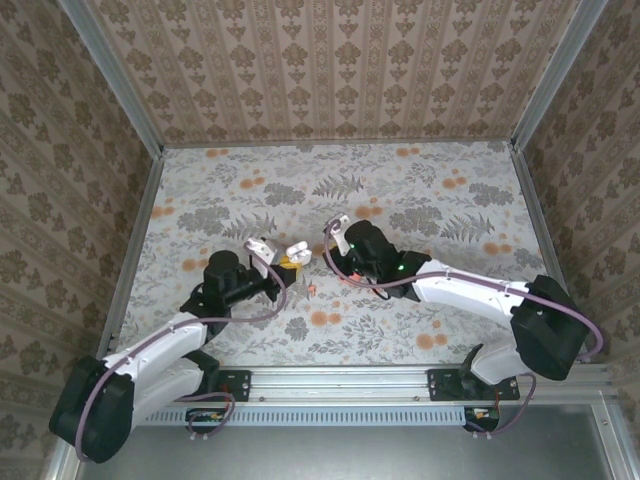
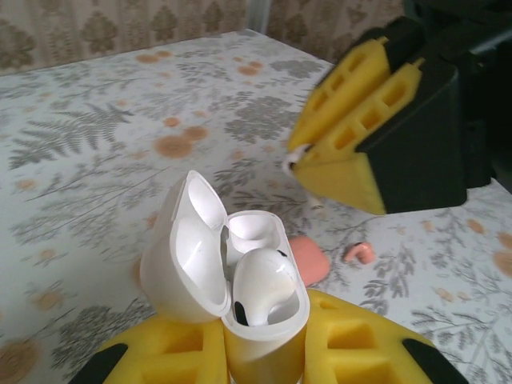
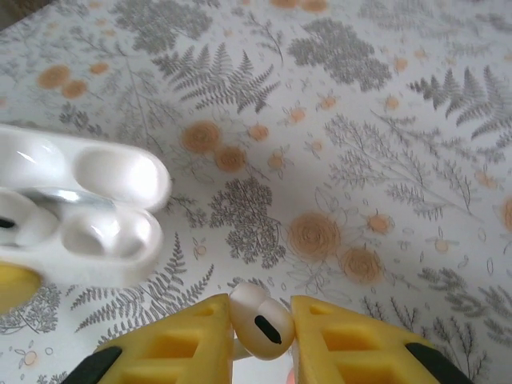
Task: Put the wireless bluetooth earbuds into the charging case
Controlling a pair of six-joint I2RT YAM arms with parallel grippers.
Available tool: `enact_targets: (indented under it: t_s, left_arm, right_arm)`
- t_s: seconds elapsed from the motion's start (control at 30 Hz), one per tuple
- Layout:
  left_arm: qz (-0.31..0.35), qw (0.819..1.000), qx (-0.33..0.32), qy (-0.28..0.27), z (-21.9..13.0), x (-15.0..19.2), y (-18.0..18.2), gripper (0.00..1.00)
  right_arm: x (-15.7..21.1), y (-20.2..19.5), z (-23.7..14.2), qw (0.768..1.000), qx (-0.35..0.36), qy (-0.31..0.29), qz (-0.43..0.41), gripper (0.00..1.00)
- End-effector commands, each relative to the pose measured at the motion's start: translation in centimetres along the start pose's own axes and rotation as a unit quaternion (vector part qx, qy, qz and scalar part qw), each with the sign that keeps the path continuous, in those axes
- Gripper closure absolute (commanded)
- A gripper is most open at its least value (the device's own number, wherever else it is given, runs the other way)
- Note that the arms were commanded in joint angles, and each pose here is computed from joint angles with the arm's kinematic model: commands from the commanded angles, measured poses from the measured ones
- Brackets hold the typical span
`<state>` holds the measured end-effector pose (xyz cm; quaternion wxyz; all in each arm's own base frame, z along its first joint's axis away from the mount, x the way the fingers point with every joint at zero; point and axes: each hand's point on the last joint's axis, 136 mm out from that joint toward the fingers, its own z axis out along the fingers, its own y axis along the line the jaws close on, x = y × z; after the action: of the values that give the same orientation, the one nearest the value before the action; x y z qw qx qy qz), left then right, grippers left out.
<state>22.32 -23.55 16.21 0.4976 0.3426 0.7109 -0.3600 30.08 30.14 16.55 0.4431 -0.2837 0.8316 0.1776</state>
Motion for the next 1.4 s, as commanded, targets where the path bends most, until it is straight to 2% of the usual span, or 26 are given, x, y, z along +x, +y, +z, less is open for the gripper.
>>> enact_targets:
  t_s: [0.0, 0.33, 1.07, 1.37]
  left_arm:
    - [0.041, 0.998, 0.048, -0.021, 0.5, -2.0, -1.8, 0.94]
    - [0.040, 0.997, 0.067, -0.017, 1.2, -2.3, -2.4, 0.94]
    - [0.034, 0.996, 0.079, -0.039, 1.1, -3.7, -3.0, 0.94]
    - [0.034, 0.996, 0.074, -0.043, 1.0, -4.0, -2.9, 0.93]
  right_arm:
    - [-2.5, 0.8, -1.6, 0.998, -0.023, -0.058, -0.031, 0.76]
    - [-3.7, 1.5, -3.0, 0.993, -0.040, -0.091, -0.058, 0.77]
    - [-3.1, 2.5, -1.8, 0.992, -0.048, -0.075, -0.085, 0.77]
    - [-2.7, 3.0, -1.6, 0.990, -0.035, -0.062, -0.124, 0.77]
